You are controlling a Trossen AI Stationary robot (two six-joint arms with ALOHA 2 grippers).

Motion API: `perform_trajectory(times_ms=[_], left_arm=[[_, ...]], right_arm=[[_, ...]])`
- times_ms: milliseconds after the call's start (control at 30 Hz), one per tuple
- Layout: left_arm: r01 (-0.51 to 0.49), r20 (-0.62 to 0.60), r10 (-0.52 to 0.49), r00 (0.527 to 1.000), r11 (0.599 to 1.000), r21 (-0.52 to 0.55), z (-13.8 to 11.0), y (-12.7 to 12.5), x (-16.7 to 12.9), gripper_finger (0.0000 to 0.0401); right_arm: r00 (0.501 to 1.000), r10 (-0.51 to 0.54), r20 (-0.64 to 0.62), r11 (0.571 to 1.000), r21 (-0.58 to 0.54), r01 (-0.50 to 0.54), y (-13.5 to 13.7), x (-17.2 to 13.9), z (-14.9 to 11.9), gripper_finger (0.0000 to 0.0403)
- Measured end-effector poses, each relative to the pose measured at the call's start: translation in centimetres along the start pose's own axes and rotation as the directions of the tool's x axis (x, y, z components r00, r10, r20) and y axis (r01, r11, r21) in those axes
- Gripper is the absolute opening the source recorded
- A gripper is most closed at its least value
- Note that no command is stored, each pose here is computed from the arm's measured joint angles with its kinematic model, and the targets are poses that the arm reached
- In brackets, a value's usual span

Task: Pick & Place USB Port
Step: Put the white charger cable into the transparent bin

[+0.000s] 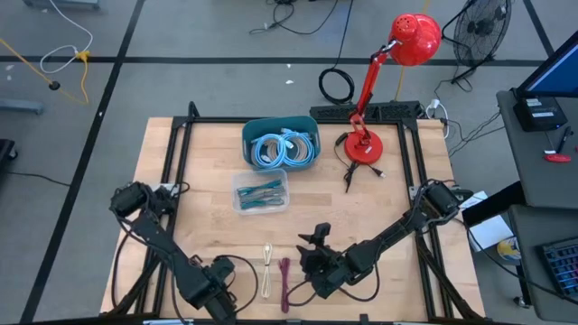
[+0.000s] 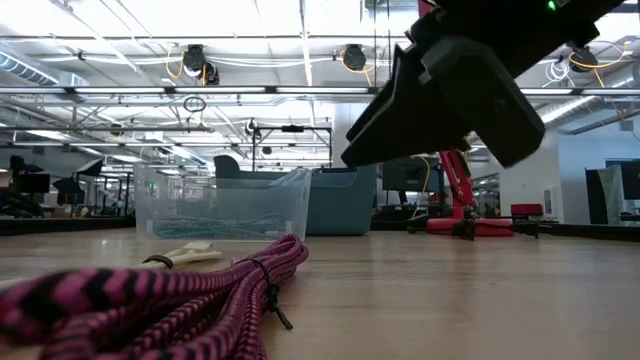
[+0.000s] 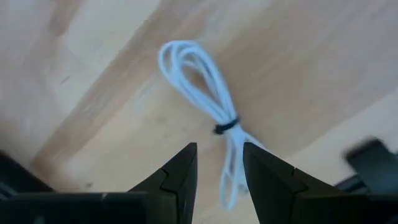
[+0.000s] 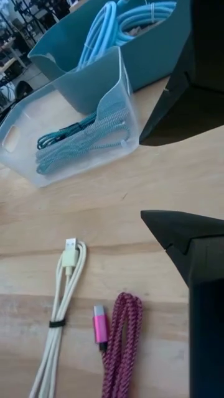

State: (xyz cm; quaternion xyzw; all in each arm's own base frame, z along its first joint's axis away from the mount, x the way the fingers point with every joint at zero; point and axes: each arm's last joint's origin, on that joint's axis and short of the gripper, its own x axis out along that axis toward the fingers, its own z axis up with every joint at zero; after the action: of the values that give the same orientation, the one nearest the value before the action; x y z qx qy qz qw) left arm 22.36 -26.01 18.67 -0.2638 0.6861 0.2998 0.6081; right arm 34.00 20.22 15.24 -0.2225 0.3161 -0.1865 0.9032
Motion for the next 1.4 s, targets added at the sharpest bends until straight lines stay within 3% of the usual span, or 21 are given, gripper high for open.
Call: perform_trajectory(times_ms=[500,800,933,1033,1133,1267,1400], left_arm=[[0.034,0.017,-0.034,0.999,0.999,-0.016,-0.4,-0.3,0.1,0.0134],[-0.033,-0.033,0.034,0.999,0.998,0.051,-0.4,-1.7,3.6,0.0134],[-0.038,-0.048,0.041,0.998,0.997,0.064,-0.1,-1.8,3.7,0.013],[-0.047,-0.04,0.05,0.998,0.997,0.063,0.2,-1.6,3.4,0.0096],[-0.086,-0.021,0.088,0.996,0.993,0.075,0.3,-0.7,2.1,0.0031],[-0.152,0.075,0.146,0.986,0.985,0.082,0.7,1.3,-0.3,0.0016],[-0.232,0.332,0.194,0.923,0.97,0.078,2.5,4.1,-3.8,0.0008]], right_arm=[[1.0,0.007,0.006,1.0,0.001,-0.007,0.3,-0.2,-0.4,0.0168],[1.0,0.017,0.009,1.0,0.025,-0.017,0.5,-0.5,-0.4,0.0168],[1.0,0.024,0.012,0.999,0.028,-0.024,0.7,-0.7,-0.4,0.0167],[1.0,0.026,0.015,0.999,0.038,-0.027,0.8,-0.8,-0.5,0.0167],[1.0,0.027,0.015,0.999,0.038,-0.028,0.8,-0.9,-0.5,0.0165],[0.999,0.046,0.01,0.997,0.058,-0.047,0.9,-0.9,-0.5,0.0165],[0.999,0.049,0.011,0.996,0.068,-0.049,0.9,-0.9,-0.5,0.0164]])
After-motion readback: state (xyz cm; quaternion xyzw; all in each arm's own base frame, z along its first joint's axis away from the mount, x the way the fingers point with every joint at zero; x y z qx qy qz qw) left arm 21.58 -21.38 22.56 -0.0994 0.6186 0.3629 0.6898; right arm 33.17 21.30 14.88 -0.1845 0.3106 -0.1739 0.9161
